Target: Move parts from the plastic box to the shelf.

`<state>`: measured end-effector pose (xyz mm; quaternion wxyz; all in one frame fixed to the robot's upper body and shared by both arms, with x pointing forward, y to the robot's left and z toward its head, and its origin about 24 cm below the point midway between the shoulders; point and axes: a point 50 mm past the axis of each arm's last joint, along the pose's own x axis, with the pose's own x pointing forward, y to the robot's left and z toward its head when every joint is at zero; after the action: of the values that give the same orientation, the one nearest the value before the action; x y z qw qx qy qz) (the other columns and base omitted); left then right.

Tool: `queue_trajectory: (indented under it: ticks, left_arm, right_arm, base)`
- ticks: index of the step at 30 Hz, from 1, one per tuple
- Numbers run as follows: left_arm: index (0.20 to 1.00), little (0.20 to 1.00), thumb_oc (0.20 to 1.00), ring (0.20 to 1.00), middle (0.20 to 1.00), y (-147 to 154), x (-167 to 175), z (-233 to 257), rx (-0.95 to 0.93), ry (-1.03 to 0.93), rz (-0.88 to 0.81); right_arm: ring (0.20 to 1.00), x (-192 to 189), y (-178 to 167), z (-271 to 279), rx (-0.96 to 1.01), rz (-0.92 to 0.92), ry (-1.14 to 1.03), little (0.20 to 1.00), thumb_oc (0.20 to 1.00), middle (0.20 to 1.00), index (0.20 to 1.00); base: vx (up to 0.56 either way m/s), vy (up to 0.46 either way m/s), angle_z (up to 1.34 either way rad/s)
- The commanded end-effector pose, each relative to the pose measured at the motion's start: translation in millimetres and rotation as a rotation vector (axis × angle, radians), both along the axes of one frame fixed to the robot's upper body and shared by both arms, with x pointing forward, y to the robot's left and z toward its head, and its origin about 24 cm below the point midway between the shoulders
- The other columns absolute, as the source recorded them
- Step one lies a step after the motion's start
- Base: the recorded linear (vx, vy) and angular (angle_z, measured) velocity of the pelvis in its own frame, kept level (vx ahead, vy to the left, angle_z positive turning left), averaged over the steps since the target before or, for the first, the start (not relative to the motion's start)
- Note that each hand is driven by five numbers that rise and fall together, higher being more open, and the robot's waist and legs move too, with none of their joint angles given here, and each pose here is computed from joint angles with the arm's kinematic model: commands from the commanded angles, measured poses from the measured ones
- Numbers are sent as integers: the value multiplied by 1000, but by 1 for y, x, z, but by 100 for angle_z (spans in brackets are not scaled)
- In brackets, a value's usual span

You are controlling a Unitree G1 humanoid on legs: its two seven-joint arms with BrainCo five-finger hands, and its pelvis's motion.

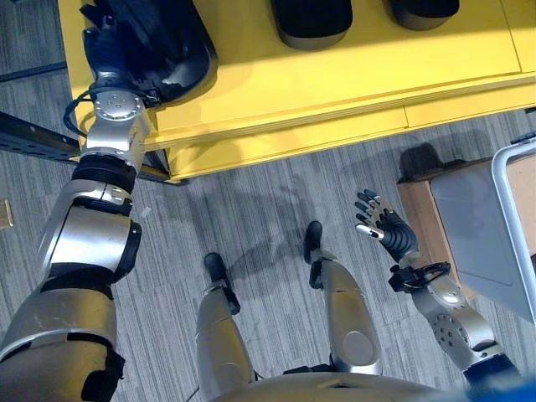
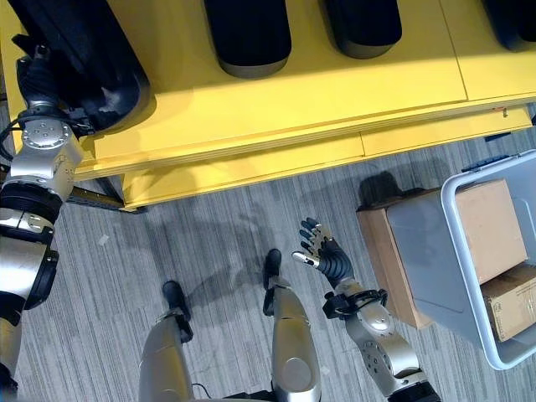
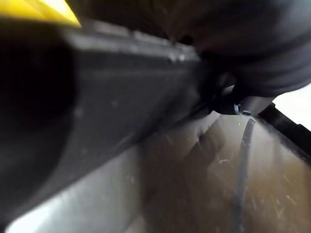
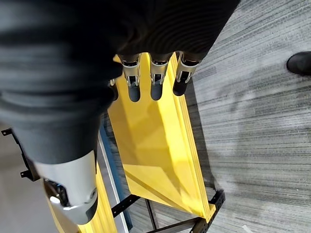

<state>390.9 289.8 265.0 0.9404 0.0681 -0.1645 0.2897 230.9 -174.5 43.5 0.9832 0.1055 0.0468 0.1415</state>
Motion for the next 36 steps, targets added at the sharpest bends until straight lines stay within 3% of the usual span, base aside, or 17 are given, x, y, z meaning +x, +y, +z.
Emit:
queue_trajectory:
  ticks: [1, 19, 20, 21, 22, 36]
  left_arm:
    - [200, 200, 200, 200, 200, 18, -10, 27, 35, -79, 61]
    - [200, 200, 200, 200, 200, 33, -19, 57, 241, -25, 149]
    - [354, 354, 354, 354, 354, 33, -19, 58, 239, -26, 153]
    - [887, 887, 887, 887, 887, 33, -19, 58, 239, -26, 153]
    - [1000, 1000, 1000, 1000, 1000, 34, -20, 59, 243, -25, 156]
    - [1000, 1000, 1000, 1000, 1000, 40, -25, 62, 155, -88, 148]
  right_arm:
    - [1000, -3, -3, 5, 51, -28, -43, 1000, 1000, 1000, 1000]
    - [1000, -7, -17, 12, 16, -21, -75, 1000, 1000, 1000, 1000]
    - [1000, -7, -18, 12, 15, -20, -75, 1000, 1000, 1000, 1000]
    - [1000, -7, -18, 12, 15, -20, -75, 1000, 1000, 1000, 1000]
    - [1000, -7, -19, 13, 11, -24, -77, 1000, 1000, 1000, 1000]
    - [1000, -6, -29, 19, 8, -74, -108, 1000, 1000, 1000, 1000]
  base:
    - [5, 32, -1]
    - [-2, 13, -4]
    - [0, 21, -3]
    - [0, 0, 0]
    - [0, 0, 0]
    - [0, 0, 0]
